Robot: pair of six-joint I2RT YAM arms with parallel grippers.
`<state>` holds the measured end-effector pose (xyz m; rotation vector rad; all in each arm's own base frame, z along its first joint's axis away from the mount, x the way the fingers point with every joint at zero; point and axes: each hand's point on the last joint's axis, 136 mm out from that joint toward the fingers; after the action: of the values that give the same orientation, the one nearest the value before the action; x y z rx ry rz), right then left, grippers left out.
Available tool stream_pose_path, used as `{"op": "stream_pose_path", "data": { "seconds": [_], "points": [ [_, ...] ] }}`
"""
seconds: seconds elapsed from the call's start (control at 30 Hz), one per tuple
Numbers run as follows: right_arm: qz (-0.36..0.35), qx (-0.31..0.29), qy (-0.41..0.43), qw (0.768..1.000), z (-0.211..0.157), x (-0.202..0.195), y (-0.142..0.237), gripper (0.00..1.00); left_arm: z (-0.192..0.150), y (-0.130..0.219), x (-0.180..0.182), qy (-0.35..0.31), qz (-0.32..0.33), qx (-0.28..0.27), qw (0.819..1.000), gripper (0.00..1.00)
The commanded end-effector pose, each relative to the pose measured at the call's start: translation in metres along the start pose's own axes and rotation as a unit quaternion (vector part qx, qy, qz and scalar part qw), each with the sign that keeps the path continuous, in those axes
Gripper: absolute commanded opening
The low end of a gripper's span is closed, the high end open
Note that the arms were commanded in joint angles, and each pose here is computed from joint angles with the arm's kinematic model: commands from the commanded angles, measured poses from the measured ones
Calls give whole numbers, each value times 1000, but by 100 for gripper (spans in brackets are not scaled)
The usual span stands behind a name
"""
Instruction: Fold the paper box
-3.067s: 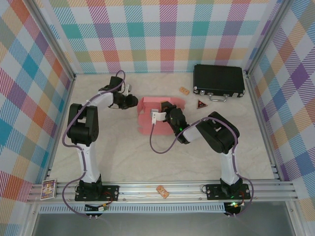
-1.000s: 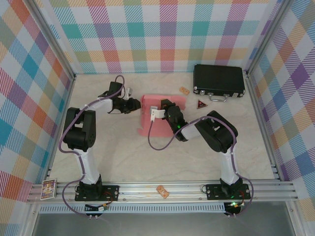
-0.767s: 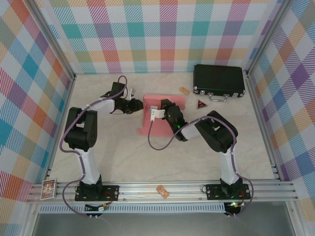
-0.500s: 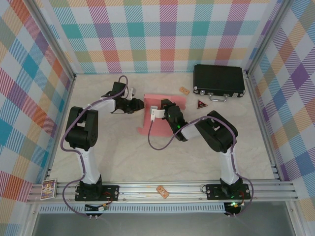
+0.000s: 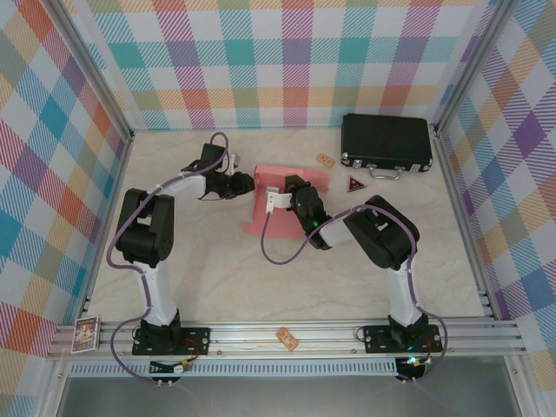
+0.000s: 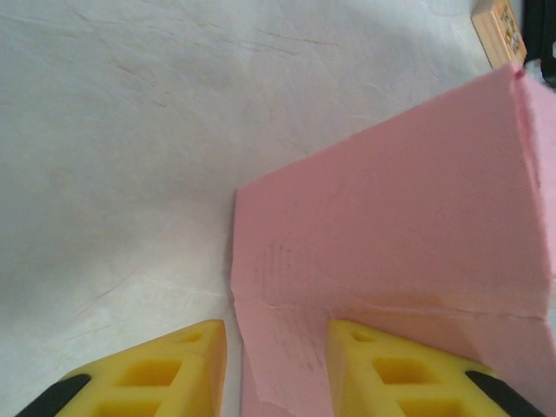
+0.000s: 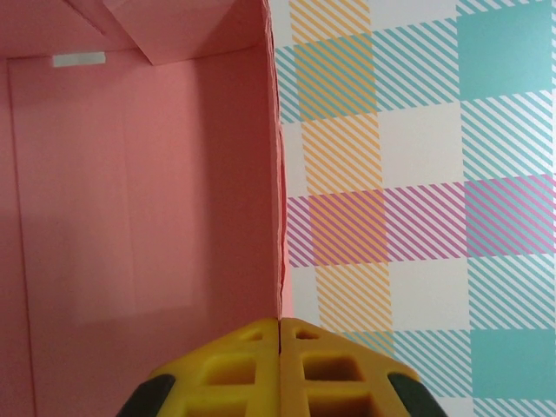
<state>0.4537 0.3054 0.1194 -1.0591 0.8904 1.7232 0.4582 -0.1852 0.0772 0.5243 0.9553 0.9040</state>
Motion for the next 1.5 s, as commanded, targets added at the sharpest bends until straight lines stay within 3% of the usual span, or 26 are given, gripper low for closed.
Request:
{"op": "stream_pose_path", "data": {
  "seconds": [0.0, 0.23, 0.37, 0.7, 0.87, 1.07, 1.47],
  "points": [
    [13, -21, 0, 1000, 13, 9, -4, 0, 24, 38, -6, -17, 34, -57, 998, 38],
    [8, -23, 2, 1000, 15, 2, -7, 0, 33, 81, -9, -37, 62, -89, 993, 40],
    [7, -24, 2, 1000, 15, 1, -8, 0, 26, 91, -33, -43, 11, -92, 995, 39],
    [9, -22, 4, 1000, 15, 3, -9, 0, -32, 56, -61, -6, -36, -60, 998, 26],
    [10, -22, 3, 1000, 15, 4, -10, 0, -56, 33, -29, 25, 29, -51, 998, 13],
    [10, -22, 1, 1000, 15, 5, -10, 0, -66, 26, 4, 28, 97, -73, 992, 4],
    [12, -23, -1, 1000, 14, 7, -9, 0, -84, 8, 36, 84, 155, -60, 983, 0]
  ]
}}
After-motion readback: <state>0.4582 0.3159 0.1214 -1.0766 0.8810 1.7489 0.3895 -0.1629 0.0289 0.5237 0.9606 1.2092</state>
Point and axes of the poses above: each hand's point on the last joint's axis, 136 mm out from that joint toward the fingers, its own y axis back along the fingers, its own x axis along the line the jaws close on, z = x × y, and after that the axes turned 13 degrees about -y, right-handed
